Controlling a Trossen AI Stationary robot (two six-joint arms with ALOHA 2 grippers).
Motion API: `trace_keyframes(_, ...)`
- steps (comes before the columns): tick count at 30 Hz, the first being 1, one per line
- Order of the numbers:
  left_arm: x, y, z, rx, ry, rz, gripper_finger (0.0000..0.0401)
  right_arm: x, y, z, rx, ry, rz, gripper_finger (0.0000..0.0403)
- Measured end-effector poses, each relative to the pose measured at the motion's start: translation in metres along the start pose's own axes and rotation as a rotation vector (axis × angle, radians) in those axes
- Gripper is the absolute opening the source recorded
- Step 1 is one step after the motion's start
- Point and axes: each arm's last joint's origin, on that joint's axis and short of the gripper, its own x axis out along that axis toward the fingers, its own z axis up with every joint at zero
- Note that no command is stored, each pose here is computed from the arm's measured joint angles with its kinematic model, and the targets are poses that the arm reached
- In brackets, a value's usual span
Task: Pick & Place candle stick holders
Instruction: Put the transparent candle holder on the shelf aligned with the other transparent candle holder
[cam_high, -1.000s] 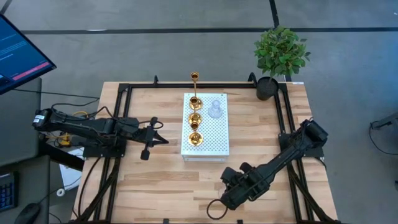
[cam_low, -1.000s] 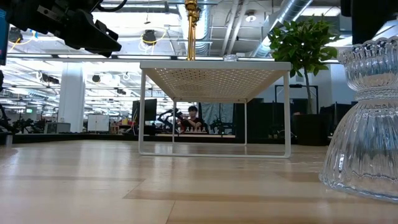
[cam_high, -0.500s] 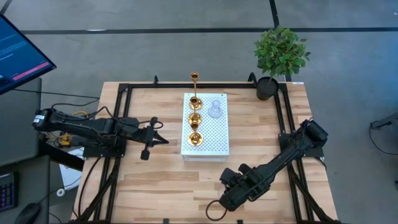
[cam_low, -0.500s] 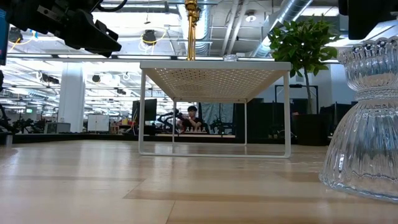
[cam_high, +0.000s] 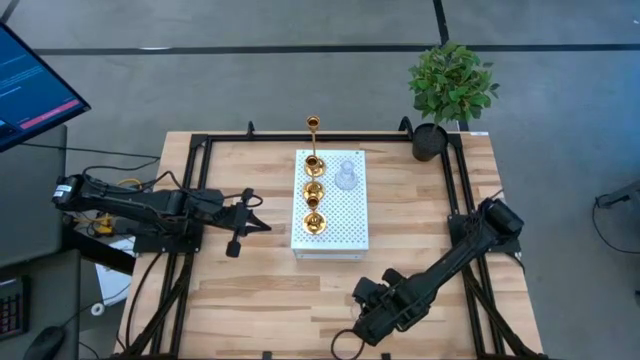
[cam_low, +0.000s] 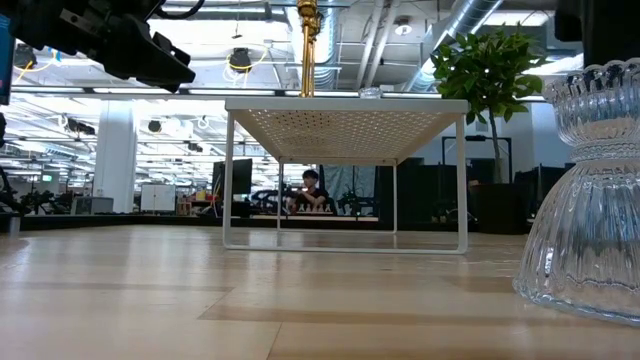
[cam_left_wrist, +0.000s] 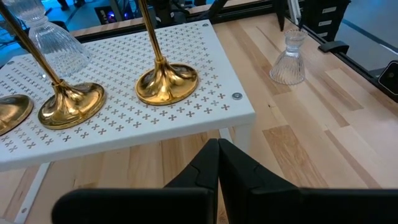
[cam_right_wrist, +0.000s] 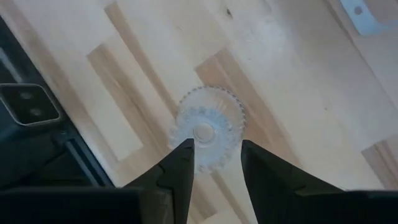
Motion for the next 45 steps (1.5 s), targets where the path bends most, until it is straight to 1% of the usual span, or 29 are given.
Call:
trace_keyframes(11,0.0018,-0.0001,-0.0009,0.0,0.01,-0.002,0.0008,0.0002,0.001,0.0003,0.002,-0.01,0.006,0.0121)
trace_keyframes(17,0.0018,-0.0001,-0.0009,0.0,0.01,-0.001,0.0008,-0.0003,0.0017,-0.001,-0.002,-0.061,-0.008,0.012)
trace_keyframes(27,0.0018,-0.0001,-0.0009,0.0,0.01,-0.001,0.0008,-0.0013,0.0032,-0.0053,-0.007,-0.064,-0.006,0.012)
trace_keyframes(45,0.0018,-0.0001,-0.0009,0.0,0.01,-0.002,0.0008,-0.0007,0.0036,-0.0054,-0.005,-0.053,0.0,0.012)
